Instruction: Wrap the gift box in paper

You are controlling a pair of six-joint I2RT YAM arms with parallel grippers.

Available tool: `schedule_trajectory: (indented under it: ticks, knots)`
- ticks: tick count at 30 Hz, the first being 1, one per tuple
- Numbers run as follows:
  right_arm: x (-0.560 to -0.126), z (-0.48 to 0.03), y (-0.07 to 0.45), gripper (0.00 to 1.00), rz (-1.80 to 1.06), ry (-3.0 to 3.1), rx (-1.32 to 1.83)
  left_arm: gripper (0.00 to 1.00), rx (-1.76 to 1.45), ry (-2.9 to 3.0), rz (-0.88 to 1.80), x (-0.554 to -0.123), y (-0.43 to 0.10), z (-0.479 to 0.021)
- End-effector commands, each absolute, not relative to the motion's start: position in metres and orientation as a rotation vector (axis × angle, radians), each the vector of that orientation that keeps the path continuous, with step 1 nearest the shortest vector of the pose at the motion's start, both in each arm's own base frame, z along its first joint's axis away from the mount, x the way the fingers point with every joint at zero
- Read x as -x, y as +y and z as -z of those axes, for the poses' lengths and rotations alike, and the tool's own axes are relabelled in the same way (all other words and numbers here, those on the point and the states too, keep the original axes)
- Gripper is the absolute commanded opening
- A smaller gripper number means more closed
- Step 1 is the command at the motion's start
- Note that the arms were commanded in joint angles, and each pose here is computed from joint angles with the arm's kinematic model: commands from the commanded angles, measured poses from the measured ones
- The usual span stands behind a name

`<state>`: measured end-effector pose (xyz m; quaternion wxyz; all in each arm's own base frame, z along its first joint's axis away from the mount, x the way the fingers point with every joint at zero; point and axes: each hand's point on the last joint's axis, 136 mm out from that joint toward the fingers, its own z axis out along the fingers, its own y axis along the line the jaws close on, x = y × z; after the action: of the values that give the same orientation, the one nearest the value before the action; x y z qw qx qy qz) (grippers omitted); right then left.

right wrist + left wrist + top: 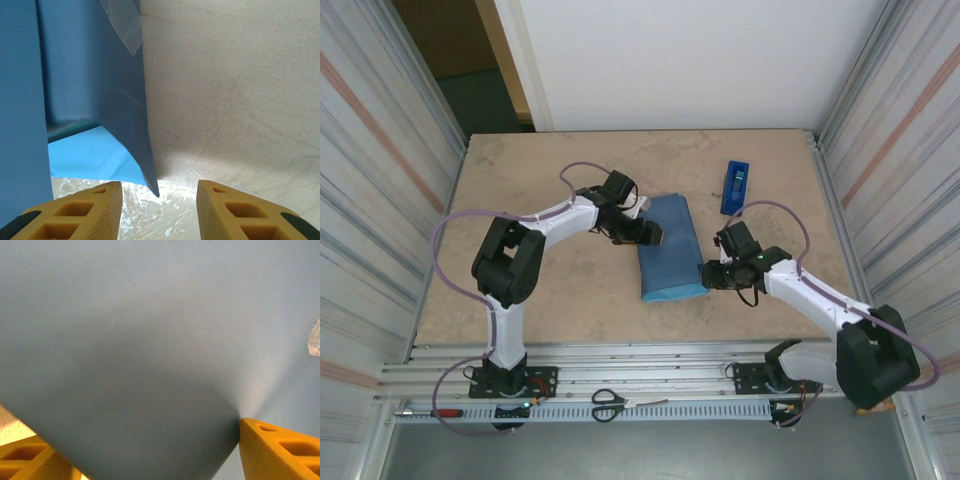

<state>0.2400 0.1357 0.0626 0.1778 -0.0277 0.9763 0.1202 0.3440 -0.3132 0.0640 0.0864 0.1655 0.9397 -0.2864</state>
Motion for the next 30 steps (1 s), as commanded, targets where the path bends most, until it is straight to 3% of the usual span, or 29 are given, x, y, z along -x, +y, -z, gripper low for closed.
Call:
schedule_trajectory:
  ticks: [1, 12, 22, 30]
  knots:
    - [-0.257, -0.069, 0.147, 0.44, -0.364, 2.728, 0.138, 0.76, -0.563, 3.040, 0.548, -0.307, -0.269, 0.001]
    - [-0.271, -0.047, 0.158, 0.43, -0.343, 2.748, 0.205, 0.76, -0.569, 3.046, 0.547, -0.306, -0.268, 0.002]
    - [-0.275, -0.032, 0.155, 0.29, -0.255, 2.761, 0.216, 0.75, -0.574, 3.047, 0.544, -0.306, -0.268, 0.003]
    - [-0.276, -0.026, 0.150, 0.23, -0.191, 2.781, 0.192, 0.75, -0.575, 3.053, 0.540, -0.305, -0.266, 0.004]
